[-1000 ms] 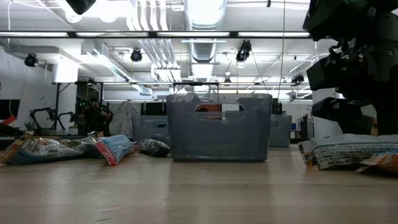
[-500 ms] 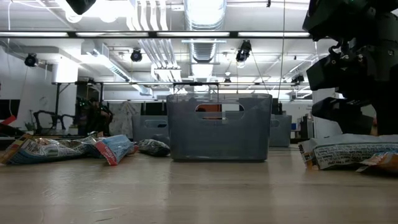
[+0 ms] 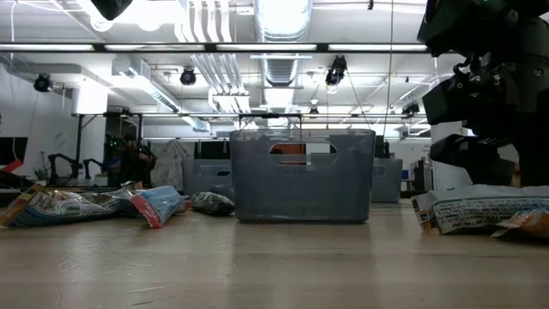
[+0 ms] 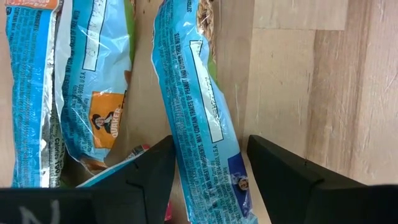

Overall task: Pick and place Granola Bars by type
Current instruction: Put the blue granola bar into the bottom black bin

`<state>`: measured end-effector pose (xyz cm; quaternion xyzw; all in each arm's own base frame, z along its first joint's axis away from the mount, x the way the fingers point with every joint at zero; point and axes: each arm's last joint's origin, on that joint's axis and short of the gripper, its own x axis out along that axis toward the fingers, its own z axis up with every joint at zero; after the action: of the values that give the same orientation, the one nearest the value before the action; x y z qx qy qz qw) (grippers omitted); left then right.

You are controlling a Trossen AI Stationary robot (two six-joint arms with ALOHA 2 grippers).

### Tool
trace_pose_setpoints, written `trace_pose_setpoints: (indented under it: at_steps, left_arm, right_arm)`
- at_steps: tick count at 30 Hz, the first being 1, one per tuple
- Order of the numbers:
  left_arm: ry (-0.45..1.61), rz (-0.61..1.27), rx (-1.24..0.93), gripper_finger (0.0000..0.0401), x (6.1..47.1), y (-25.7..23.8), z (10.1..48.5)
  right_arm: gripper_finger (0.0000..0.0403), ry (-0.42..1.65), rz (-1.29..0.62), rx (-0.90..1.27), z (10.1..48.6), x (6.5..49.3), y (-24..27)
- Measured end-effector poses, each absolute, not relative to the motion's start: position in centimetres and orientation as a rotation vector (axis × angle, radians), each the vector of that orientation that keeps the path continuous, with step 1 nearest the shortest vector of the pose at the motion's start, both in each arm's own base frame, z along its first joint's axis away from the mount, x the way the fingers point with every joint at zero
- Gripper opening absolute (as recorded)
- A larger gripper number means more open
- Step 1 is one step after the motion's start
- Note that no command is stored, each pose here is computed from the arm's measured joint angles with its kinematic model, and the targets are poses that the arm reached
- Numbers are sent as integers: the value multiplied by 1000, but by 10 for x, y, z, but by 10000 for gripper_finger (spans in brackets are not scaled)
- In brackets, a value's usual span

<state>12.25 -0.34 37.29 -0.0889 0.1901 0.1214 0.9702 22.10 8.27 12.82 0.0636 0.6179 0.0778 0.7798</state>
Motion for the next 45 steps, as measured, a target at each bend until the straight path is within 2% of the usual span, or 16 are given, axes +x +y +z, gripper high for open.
trace_pose_setpoints:
  at_steps: [45]
  left_arm:
    - [385, 245, -174, 0, 123, -3, 373]
  right_arm:
    - [186, 1332, 208, 131, 128, 219, 89]
